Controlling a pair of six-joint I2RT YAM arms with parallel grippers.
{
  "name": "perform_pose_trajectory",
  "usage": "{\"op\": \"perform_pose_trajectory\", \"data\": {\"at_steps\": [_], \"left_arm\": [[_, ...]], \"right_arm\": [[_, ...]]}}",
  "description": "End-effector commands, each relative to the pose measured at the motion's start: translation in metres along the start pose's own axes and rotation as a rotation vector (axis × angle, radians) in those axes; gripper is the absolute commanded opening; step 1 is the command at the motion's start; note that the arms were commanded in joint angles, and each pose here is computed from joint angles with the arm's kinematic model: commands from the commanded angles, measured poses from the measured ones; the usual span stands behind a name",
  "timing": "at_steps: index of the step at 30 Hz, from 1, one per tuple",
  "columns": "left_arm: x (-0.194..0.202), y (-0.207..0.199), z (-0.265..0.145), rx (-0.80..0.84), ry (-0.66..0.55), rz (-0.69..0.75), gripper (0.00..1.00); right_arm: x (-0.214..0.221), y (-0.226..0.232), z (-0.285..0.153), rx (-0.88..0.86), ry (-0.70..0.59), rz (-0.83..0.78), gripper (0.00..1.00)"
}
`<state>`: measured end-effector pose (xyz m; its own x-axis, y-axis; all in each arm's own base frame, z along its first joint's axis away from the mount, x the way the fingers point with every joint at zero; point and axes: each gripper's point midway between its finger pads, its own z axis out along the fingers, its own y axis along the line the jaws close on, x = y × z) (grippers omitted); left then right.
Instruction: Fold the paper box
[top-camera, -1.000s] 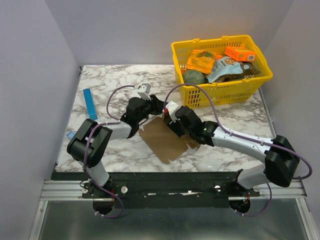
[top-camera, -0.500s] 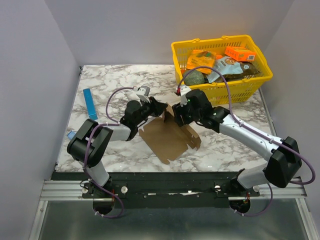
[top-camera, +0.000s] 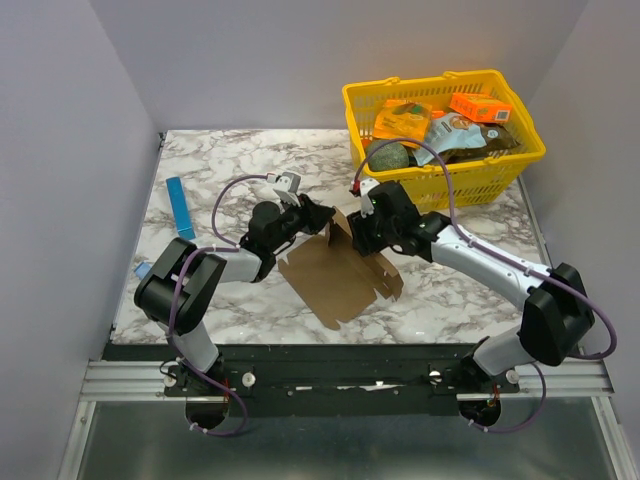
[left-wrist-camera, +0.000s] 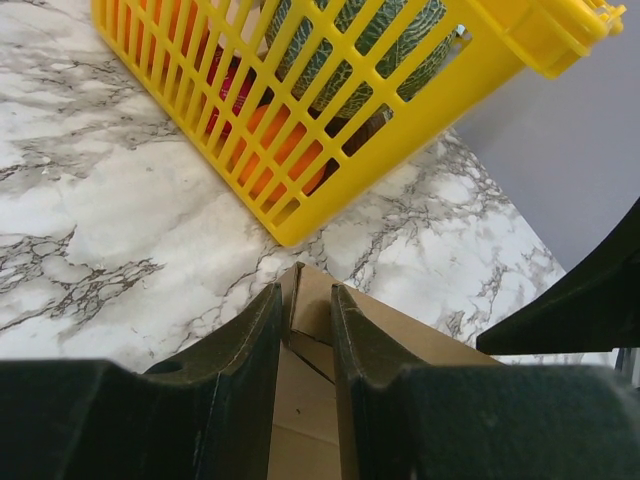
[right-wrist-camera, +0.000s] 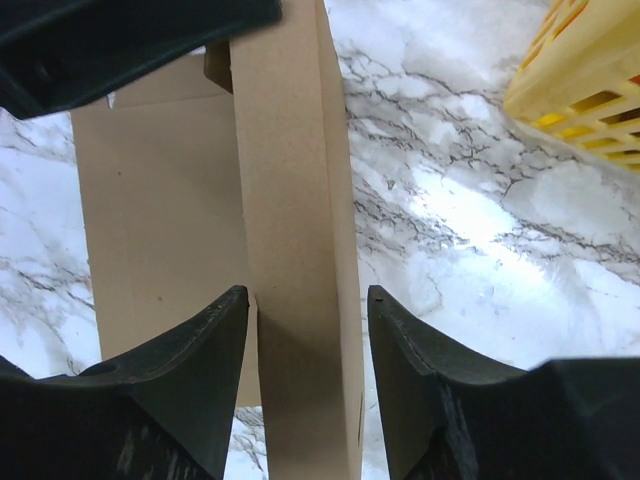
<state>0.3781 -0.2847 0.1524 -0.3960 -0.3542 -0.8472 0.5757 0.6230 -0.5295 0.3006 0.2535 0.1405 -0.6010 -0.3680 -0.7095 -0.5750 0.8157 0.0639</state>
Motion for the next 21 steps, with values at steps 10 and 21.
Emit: {"op": "perform_pose_trajectory", "data": {"at_steps": [10, 21], "left_arm": [[0.021, 0.0, -0.007, 0.029, 0.077, 0.033, 0.54], [-0.061, 0.016, -0.045, 0.014, -0.106, 0.116, 0.97]], "right_arm": [[0.029, -0.023, 0.014, 0.093, 0.095, -0.069, 0.36], [0.034, -0.036, 0.013, 0.123, 0.068, -0.216, 0.32]]}}
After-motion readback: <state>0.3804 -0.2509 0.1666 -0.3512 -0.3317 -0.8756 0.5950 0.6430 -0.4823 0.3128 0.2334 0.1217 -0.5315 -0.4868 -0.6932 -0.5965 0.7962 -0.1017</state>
